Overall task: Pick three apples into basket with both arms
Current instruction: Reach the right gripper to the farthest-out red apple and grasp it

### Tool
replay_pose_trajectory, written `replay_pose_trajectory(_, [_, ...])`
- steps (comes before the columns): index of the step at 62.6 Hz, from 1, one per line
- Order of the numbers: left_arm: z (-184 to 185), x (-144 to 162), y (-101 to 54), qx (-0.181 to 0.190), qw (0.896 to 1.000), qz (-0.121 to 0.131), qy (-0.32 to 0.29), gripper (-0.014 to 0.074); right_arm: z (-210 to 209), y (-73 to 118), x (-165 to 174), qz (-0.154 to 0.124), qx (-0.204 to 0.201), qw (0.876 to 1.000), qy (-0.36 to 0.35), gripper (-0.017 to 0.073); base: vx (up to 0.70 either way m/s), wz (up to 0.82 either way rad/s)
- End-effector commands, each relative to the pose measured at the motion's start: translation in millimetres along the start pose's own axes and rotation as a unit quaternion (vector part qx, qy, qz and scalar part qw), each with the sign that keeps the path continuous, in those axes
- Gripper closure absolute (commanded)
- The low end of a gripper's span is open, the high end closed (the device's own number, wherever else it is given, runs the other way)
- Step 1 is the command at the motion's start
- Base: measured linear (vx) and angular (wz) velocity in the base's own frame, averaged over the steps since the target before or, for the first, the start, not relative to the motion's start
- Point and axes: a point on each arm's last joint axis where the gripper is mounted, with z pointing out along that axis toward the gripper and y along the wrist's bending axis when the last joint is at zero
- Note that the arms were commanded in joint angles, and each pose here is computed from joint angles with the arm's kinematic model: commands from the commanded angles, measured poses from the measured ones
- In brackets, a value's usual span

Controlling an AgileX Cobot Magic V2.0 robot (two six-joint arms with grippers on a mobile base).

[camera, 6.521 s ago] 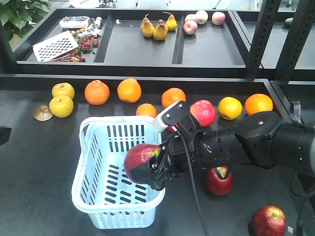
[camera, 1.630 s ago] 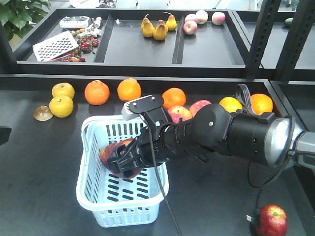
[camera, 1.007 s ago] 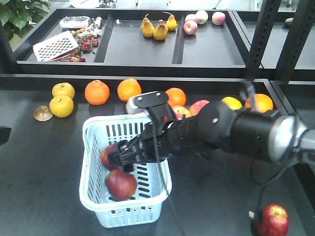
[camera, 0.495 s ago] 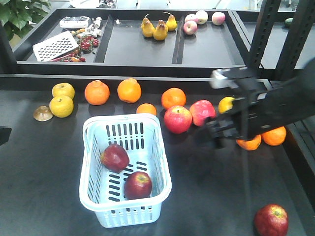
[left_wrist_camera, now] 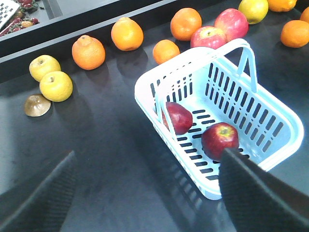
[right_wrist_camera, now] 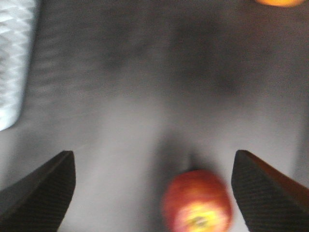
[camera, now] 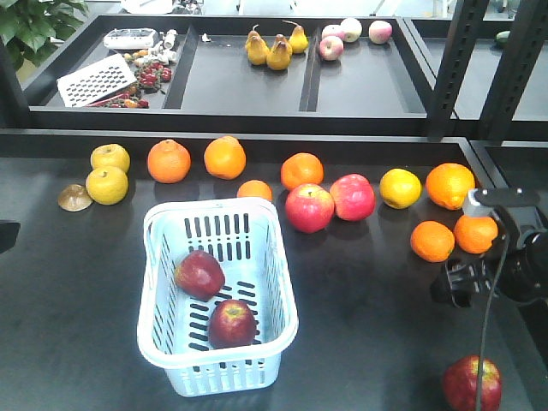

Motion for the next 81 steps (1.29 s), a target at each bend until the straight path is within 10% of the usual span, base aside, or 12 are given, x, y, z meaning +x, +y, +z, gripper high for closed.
replay_pose_trajectory(1, [-7, -11, 0.9, -0.008, 0.999, -0.007, -0.045, 0.0029, -5, -3.7, -6, -0.003, 0.017, 0.999, -0.030, -0.0057, 0.00, 0.00])
replay_pose_trajectory(58, [-7, -11, 0.9, -0.008, 0.999, -0.007, -0.045, 0.0029, 112, -30.5, 47, 0.036, 0.029, 0.971, 0.234, -0.0032, 0.00, 0.00])
replay_pose_trajectory(81, [-7, -11, 0.9, -0.008, 0.999, -0.007, -0.045, 0.0029, 97, -27.8, 41, 0.067, 0.034, 0.971, 0.226, 0.0267, 0.00, 0.00])
